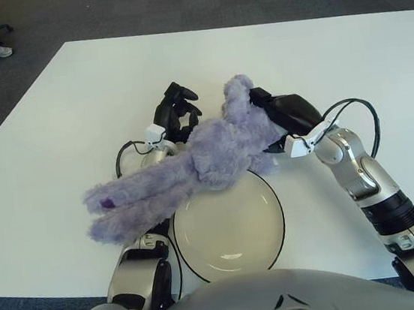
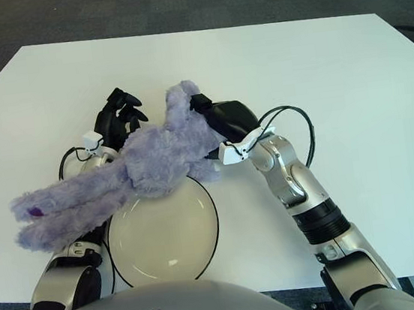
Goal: Put the doll into the plate.
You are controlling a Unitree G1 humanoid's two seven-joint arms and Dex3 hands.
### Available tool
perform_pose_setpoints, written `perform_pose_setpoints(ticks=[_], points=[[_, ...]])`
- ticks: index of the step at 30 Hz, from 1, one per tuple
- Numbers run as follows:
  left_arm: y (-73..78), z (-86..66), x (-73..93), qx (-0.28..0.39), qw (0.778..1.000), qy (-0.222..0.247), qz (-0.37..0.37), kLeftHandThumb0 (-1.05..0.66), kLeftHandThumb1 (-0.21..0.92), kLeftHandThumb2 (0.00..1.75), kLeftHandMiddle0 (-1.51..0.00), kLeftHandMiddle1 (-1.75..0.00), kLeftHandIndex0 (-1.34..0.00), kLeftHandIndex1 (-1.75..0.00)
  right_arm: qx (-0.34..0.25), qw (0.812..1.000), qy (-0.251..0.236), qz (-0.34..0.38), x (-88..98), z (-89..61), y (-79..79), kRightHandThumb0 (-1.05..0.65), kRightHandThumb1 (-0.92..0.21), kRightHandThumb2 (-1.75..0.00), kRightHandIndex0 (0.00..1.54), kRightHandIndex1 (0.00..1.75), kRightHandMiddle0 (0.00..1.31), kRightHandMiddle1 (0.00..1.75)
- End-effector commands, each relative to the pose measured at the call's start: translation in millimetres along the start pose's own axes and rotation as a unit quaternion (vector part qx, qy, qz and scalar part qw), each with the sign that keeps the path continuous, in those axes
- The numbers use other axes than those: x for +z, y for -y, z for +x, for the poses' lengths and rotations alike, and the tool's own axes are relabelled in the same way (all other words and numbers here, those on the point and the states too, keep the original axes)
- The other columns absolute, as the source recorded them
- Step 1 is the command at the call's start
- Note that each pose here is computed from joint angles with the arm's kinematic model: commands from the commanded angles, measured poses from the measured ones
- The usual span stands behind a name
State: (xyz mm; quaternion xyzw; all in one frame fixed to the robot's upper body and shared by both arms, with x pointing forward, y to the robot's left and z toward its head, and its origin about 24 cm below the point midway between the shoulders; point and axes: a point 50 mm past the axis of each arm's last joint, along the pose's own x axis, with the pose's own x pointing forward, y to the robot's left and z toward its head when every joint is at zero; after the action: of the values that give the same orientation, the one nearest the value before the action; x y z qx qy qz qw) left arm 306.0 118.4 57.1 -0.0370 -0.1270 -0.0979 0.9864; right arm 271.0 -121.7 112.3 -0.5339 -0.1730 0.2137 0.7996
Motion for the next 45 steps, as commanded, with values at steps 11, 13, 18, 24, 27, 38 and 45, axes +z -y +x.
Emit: perform_pose_setpoints(ticks=[11,13,18,24,27,38,45], points=[[-4.8,-20.3,-20.9,0.014,0.999,-0.046,0.0,-0.01,0.3,1.34,-0.51,-1.75,-0.5,-1.75,-0.035,0.999,-0.024,0.005,-1.4,-10.2,18.4,-0.01,-0.1,-1.54,0.67,1.73,0.67,1.7],[-5.4,-20.2,-20.8,0.014,0.999,-0.046,0.001,-0.01,0.3,1.34,-0.51,-1.75,-0.5,-1.75,-0.04,0.999,-0.025,0.003,-0.7,-10.2,19.1,-0.01,-0.1,-1.54,0.67,1.73,0.67,1.7],[-5.3,-20.1,-20.7,0.016,0.999,-0.045,0.002,-0.01,0.31,1.34,-0.51,-1.75,-0.5,-1.75,-0.069,0.997,-0.036,-0.001,0.8,-15.1,26.8,-0.01,-0.1,-1.53,0.68,1.71,0.68,1.68],[-5.9,-20.2,-21.1,0.015,0.999,-0.045,0.001,-0.01,0.31,1.34,-0.51,-1.75,-0.49,-1.75,-0.091,0.995,-0.05,0.008,2.7,-19.4,32.2,-0.01,-0.1,-1.52,0.68,1.7,0.69,1.67],[-5.9,-20.3,-21.1,0.014,0.999,-0.045,0.002,-0.01,0.31,1.34,-0.51,-1.75,-0.49,-1.75,-0.104,0.993,-0.059,0.008,5.0,-22.2,38.9,-0.01,-0.1,-1.52,0.68,1.69,0.69,1.67],[-6.8,-20.2,-21.7,0.014,0.999,-0.047,0.006,-0.01,0.31,1.34,-0.51,-1.75,-0.5,-1.75,-0.129,0.99,-0.053,0.035,4.8,-18.6,59.8,-0.01,-0.08,-1.51,0.71,1.66,0.72,1.63],[-7.6,-19.6,-22.1,0.012,0.999,-0.047,0.008,-0.01,0.3,1.34,-0.51,-1.75,-0.5,-1.75,-0.147,0.984,-0.041,0.094,6.4,-21.5,62.9,-0.01,-0.06,-1.52,0.73,1.65,0.74,1.62]])
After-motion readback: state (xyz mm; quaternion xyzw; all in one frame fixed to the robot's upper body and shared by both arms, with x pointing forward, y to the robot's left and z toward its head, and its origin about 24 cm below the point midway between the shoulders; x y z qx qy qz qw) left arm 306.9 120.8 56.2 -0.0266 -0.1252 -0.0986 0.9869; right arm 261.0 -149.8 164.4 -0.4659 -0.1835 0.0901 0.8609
